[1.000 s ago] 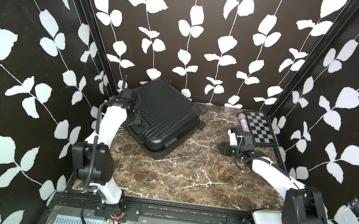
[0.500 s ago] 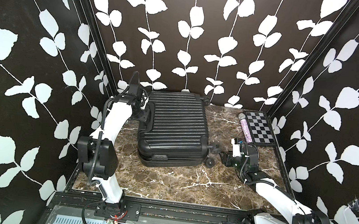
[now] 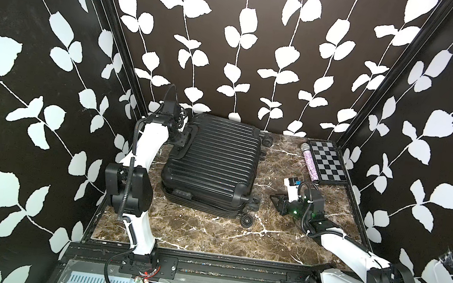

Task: Close the suitcase zippers
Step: Adjust the suitcase at the center of the board, then zip the zipper on the suitcase.

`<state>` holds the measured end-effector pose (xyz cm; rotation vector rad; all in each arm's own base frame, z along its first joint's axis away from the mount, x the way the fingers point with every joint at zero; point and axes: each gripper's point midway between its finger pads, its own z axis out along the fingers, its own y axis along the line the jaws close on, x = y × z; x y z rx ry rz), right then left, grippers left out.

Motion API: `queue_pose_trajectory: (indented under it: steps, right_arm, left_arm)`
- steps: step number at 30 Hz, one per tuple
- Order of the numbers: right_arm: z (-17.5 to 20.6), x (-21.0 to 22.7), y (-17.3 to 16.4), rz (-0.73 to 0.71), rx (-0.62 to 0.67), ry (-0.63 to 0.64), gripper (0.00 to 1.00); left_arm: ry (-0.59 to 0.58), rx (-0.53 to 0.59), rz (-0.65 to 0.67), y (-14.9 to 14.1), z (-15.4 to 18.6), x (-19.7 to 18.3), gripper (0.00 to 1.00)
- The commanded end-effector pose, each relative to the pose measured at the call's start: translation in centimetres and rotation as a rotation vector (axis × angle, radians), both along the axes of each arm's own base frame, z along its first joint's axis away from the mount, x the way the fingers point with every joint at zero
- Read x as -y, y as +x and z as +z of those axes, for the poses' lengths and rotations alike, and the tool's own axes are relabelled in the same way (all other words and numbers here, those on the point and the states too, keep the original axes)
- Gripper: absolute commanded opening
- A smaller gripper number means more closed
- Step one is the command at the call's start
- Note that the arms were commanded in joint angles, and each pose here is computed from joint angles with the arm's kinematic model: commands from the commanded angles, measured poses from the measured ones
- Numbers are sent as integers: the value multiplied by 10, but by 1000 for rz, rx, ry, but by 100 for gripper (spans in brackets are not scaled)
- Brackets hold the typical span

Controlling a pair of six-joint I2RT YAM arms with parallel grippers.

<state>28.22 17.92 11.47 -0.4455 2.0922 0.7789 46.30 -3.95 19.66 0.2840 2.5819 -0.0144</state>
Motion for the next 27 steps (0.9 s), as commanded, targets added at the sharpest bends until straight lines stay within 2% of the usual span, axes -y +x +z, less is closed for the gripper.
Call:
queue_pose_trajectory:
  steps: [1, 5, 8, 15, 27]
  right_arm:
    - [6, -25, -21, 130, 40, -1, 38]
    - [-5, -35, -37, 171, 32, -32, 40]
    - [-3, -35, -44, 179, 54, -12, 40]
    - [4, -51, -65, 278, 106, 20, 37]
    - [0, -77, -60, 306, 173, 72, 36]
  left_arm:
    - [-23, 66, 49, -3, 22, -8, 26]
    - [-19, 59, 52, -7, 23, -11, 36]
    - [-29, 60, 43, -9, 24, -10, 40]
    - [-59, 39, 26, -10, 22, -5, 43]
    - [-68, 32, 18, -11, 21, -4, 43]
